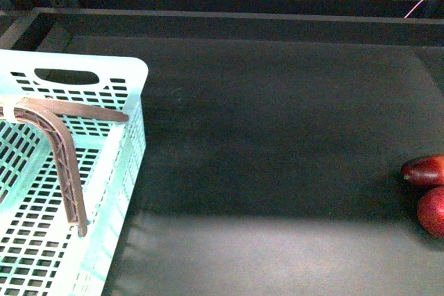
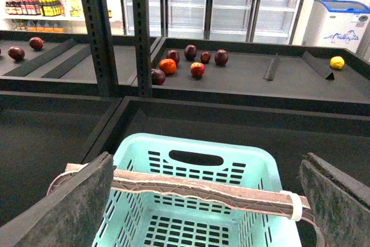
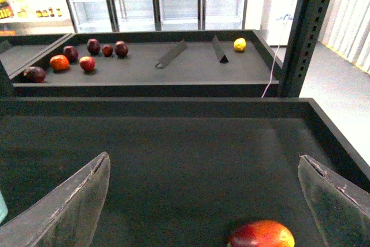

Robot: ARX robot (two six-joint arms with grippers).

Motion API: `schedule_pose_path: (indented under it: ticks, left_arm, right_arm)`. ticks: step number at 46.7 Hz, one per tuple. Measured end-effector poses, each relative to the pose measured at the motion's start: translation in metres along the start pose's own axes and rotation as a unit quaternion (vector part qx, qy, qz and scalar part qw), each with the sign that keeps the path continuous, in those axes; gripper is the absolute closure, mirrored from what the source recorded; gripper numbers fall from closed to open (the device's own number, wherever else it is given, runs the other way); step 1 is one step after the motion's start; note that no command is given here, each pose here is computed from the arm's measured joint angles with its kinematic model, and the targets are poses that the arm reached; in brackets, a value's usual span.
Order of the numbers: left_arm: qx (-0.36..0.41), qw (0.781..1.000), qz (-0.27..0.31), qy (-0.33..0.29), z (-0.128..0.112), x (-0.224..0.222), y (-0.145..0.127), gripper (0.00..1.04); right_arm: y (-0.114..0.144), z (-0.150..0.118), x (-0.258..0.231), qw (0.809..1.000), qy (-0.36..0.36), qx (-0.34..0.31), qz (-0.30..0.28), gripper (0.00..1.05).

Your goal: Pick apple with right arm and hold basket with left

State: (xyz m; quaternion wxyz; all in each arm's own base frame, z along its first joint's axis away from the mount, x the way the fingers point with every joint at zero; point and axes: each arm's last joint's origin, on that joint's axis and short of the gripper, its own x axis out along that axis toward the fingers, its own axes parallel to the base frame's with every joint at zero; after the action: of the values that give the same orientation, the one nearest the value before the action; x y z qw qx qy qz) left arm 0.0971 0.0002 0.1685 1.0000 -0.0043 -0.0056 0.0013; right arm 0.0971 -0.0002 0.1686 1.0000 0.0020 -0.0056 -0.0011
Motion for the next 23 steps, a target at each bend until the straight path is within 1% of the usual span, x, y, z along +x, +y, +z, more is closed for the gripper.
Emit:
schedule_pose_path:
  ticks: [23]
  left_arm:
    - [0.000, 1.000, 0.000, 0.000, 0.0000, 0.0000, 0.0000, 0.07]
  right_arm:
    - [0.0000, 0.0000, 0.0000, 1.000, 0.000, 0.000, 0.000, 0.09]
